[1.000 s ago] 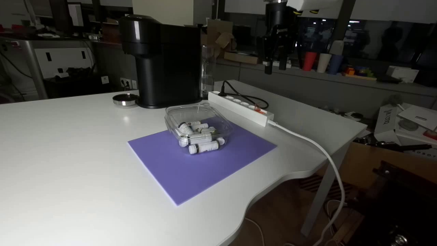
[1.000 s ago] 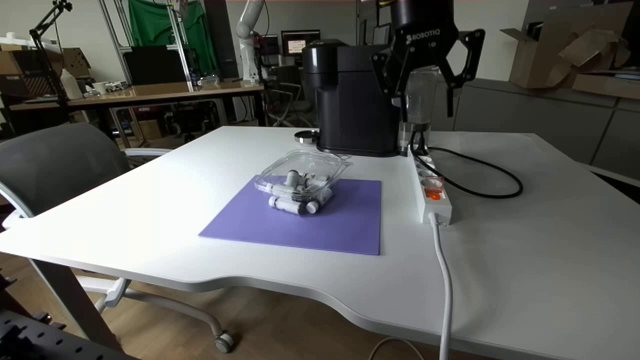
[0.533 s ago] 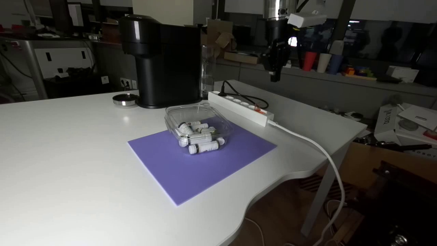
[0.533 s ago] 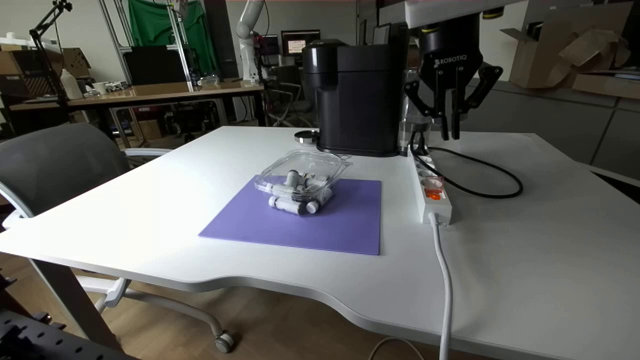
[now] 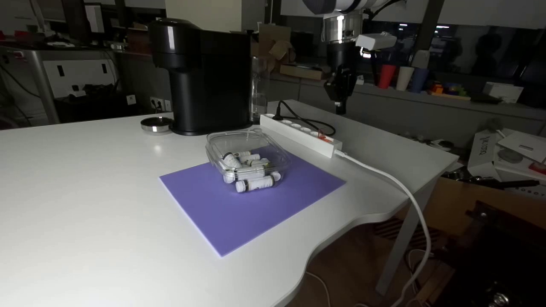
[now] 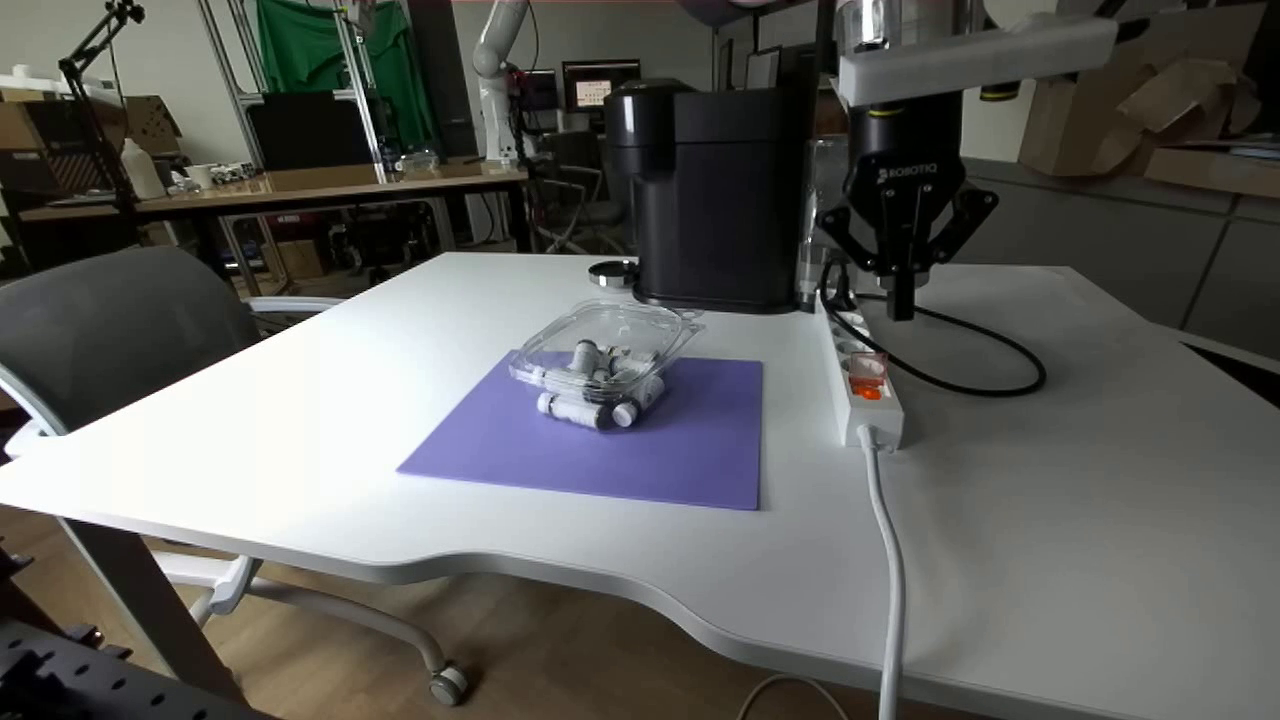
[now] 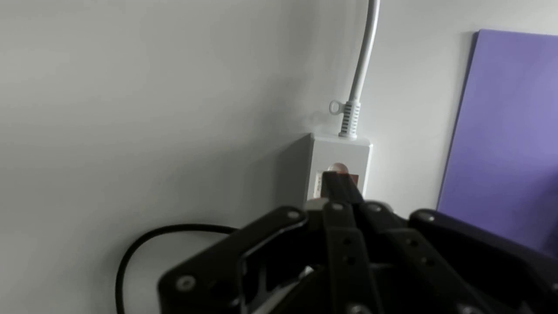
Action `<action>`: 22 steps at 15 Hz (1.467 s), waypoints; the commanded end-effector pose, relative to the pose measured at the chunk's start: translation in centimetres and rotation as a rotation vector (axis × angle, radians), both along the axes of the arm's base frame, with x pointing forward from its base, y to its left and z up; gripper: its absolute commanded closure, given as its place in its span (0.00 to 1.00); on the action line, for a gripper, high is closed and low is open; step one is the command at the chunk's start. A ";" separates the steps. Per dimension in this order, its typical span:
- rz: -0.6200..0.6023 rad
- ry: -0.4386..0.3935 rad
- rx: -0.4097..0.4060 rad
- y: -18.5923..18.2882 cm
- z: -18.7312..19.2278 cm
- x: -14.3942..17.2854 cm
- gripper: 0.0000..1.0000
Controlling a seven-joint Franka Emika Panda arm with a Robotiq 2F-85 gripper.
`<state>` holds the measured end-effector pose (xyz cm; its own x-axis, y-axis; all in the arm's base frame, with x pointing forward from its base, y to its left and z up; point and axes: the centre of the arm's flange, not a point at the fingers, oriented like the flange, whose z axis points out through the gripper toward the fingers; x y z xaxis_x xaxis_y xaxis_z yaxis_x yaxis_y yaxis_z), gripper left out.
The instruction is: Turn off the switch of the extension cord
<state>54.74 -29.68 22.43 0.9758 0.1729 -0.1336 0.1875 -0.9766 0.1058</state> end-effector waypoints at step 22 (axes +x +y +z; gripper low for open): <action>0.000 0.003 0.033 0.5 -5.8 1.7 1.00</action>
